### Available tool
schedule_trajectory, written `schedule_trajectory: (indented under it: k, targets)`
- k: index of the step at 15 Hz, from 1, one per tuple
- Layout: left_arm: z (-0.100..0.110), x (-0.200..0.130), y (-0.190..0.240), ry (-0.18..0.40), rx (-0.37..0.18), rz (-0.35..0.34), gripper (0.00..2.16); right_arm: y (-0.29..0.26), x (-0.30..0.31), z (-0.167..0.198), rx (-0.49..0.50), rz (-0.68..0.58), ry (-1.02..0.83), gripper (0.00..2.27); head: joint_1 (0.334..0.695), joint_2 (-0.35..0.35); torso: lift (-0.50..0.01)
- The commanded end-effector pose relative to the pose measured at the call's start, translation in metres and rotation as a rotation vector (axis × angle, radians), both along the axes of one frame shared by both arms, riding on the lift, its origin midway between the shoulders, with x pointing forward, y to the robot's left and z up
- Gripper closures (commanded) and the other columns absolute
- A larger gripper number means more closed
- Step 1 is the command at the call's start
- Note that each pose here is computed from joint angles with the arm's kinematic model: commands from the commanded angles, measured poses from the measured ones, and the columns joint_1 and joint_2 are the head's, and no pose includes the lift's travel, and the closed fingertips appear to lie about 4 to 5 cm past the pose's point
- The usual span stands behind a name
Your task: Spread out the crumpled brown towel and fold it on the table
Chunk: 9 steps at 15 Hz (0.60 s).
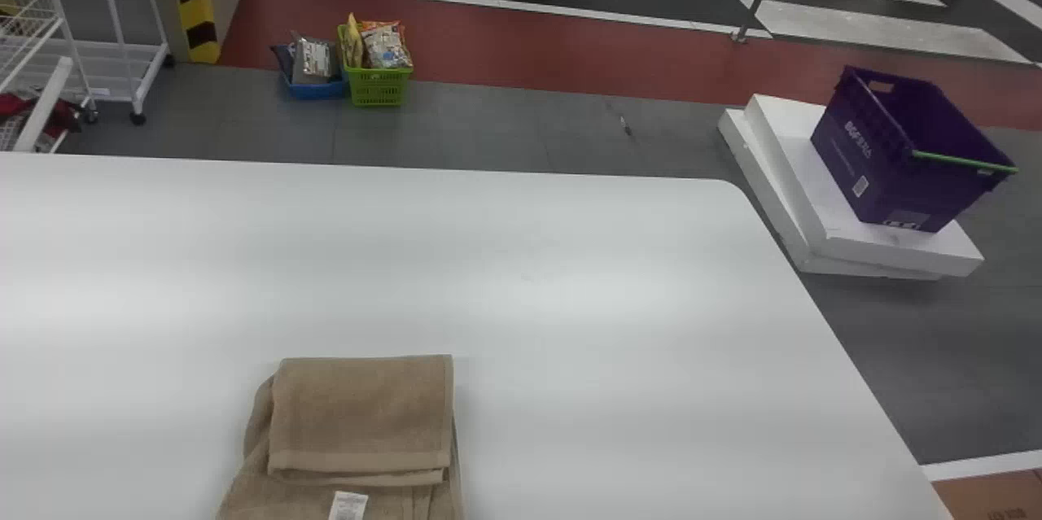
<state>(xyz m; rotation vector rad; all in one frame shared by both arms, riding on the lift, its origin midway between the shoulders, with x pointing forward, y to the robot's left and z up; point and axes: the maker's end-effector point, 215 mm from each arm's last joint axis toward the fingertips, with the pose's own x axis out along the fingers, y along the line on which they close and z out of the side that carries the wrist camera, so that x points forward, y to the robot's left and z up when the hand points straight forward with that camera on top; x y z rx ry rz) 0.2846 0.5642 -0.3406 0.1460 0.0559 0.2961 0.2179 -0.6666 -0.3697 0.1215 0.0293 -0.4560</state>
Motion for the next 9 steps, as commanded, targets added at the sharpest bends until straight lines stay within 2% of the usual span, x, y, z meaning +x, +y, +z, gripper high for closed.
schedule_trajectory:
  k: [1, 5, 9]
  targets:
    - [-0.009, -0.023, 0.027, 0.026, 0.011, 0.071, 0.12, -0.017, -0.025, -0.010, 0.021, -0.053, 0.029, 0.13, 0.695, -0.251, -0.127]
    - [-0.020, -0.061, 0.068, 0.055, 0.026, 0.169, 0.12, -0.026, -0.049, -0.034, 0.044, -0.093, 0.077, 0.13, 0.695, -0.243, -0.127]
    - [-0.029, -0.079, 0.074, 0.066, 0.047, 0.199, 0.12, -0.025, -0.053, -0.041, 0.040, -0.090, 0.105, 0.13, 0.695, -0.194, -0.127]
